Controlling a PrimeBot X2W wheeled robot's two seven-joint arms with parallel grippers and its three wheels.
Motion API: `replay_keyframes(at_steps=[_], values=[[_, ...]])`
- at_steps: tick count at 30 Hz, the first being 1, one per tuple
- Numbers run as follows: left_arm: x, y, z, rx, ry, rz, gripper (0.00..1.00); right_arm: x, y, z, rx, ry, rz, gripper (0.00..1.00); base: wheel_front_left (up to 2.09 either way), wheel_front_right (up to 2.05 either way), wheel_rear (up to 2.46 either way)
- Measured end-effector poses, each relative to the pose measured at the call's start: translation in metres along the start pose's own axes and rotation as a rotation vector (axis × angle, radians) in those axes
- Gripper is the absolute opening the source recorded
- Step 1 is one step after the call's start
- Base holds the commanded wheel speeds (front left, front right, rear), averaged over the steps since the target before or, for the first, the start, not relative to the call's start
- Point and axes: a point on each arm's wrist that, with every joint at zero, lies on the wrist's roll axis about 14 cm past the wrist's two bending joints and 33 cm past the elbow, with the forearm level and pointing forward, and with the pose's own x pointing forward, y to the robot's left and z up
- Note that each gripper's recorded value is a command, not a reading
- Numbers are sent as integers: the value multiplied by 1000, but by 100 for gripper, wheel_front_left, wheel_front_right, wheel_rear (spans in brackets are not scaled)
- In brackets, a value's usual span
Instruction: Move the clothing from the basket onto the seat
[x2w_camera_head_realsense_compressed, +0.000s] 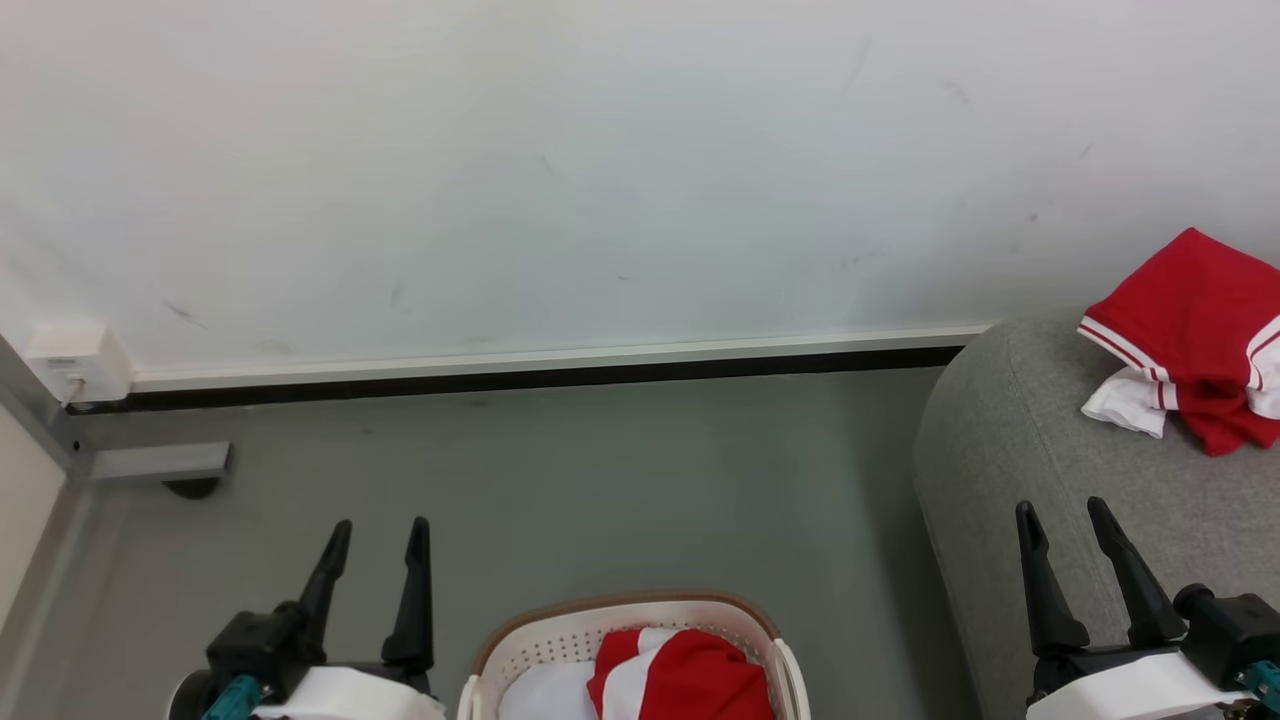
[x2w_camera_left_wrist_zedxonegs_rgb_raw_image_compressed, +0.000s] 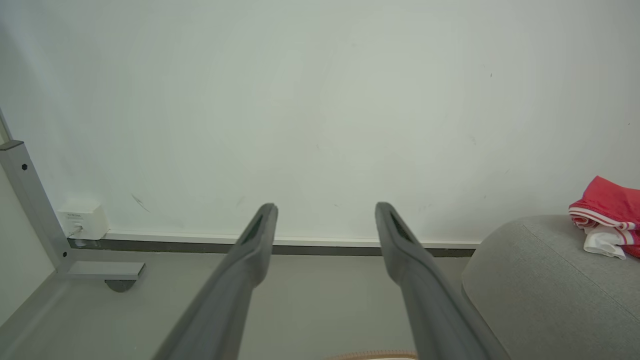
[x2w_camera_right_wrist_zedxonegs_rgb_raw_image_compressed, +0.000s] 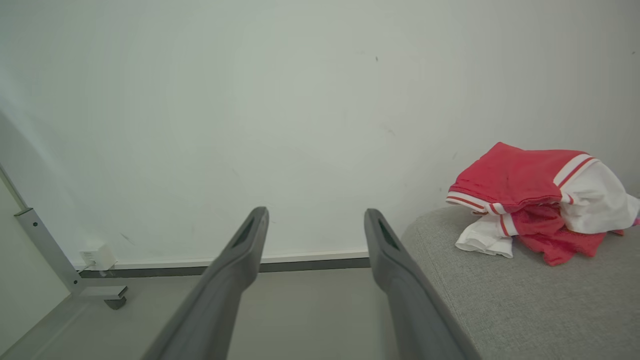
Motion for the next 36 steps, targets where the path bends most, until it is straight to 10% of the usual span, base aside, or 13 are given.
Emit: replay_keyframes(at_steps=[21, 36], values=[[50, -53, -45, -32, 95, -167, 100, 15, -52, 15, -61, -32, -116, 100, 0, 0, 0], [73, -104, -194, 22, 472, -388, 100, 57, -88, 15, -97, -72, -203, 100, 0, 0, 0]])
